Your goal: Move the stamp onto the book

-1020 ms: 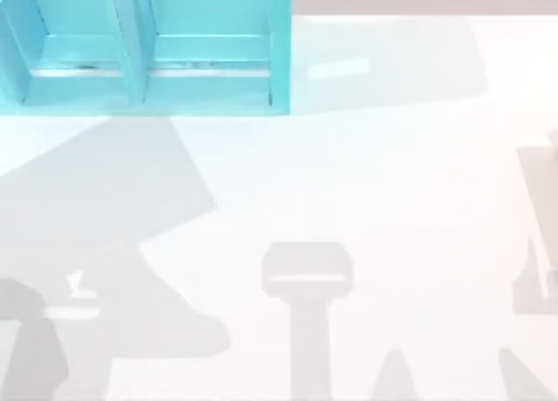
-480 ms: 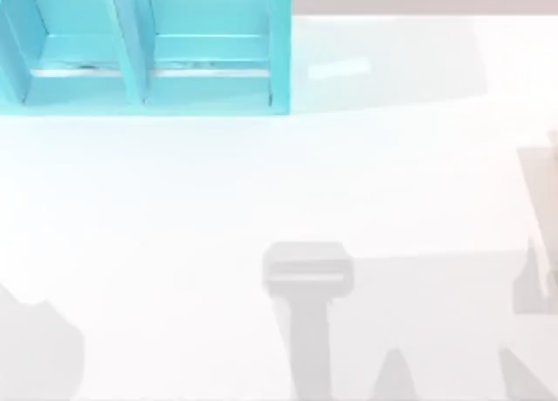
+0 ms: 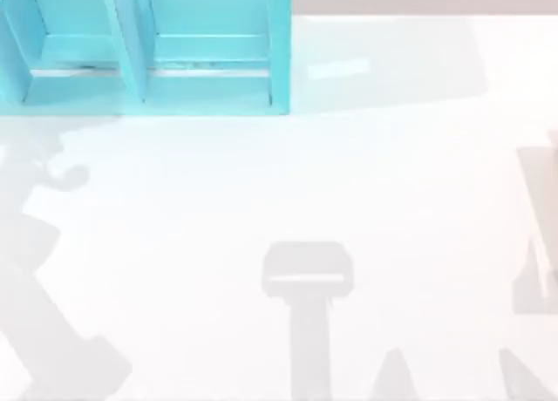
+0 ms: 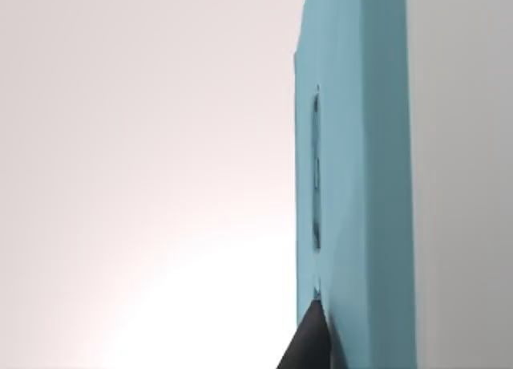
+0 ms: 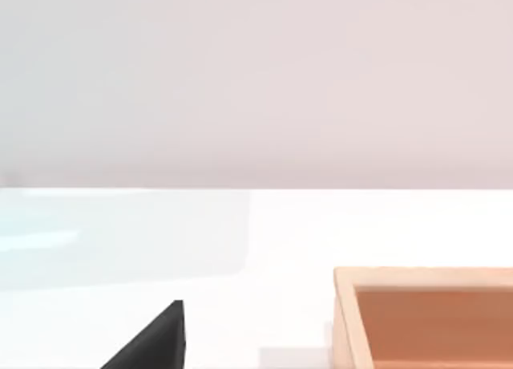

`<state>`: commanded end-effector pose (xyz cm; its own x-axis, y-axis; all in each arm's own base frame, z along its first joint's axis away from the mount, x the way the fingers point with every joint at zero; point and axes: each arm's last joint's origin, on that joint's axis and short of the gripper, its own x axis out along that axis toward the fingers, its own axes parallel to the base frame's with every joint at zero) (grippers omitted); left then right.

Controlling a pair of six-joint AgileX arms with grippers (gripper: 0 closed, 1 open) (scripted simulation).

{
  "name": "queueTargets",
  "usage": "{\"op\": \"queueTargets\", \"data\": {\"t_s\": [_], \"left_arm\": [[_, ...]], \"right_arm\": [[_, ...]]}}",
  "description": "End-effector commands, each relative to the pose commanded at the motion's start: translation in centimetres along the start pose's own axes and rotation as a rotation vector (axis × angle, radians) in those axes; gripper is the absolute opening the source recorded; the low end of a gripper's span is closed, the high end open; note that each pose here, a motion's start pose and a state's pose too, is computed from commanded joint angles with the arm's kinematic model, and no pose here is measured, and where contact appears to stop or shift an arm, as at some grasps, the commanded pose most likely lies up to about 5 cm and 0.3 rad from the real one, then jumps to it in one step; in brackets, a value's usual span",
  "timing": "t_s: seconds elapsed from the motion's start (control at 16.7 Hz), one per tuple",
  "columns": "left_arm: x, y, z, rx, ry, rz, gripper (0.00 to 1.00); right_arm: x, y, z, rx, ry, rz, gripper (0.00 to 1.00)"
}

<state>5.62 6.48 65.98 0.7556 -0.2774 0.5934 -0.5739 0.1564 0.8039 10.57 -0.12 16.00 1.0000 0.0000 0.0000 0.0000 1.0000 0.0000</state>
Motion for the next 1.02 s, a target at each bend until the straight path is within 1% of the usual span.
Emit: {"op": "queueTargets", "data": {"t_s": [0.12, 0.24, 0.36, 0.48, 0.72, 0.9, 1.02], "left_arm": [[0.1, 2.0, 4.8, 0.17, -0.059, 0.006, 0.0], [0.1, 3.1, 9.7, 0.335, -0.113, 0.007, 0.0], [0.0, 3.6, 14.5, 0.493, -0.161, 0.002, 0.0], [0.0, 3.3, 19.3, 0.649, -0.207, -0.007, 0.0], [-0.3, 0.8, 28.2, 0.955, -0.294, -0.036, 0.0], [-0.4, -2.6, 34.1, 1.174, -0.356, -0.068, 0.0], [-0.6, -5.5, 37.6, 1.317, -0.399, -0.092, 0.0]], "right_arm": [[0.0, 0.0, 0.0, 0.0, 0.0, 0.0, 1.0], [0.0, 0.0, 0.0, 0.0, 0.0, 0.0, 1.0], [0.0, 0.0, 0.0, 0.0, 0.0, 0.0, 1.0], [0.0, 0.0, 0.0, 0.0, 0.0, 0.0, 1.0], [0.0, 0.0, 0.0, 0.0, 0.0, 0.0, 1.0], [0.0, 0.0, 0.0, 0.0, 0.0, 0.0, 1.0], [0.0, 0.0, 0.0, 0.0, 0.0, 0.0, 1.0]]}}
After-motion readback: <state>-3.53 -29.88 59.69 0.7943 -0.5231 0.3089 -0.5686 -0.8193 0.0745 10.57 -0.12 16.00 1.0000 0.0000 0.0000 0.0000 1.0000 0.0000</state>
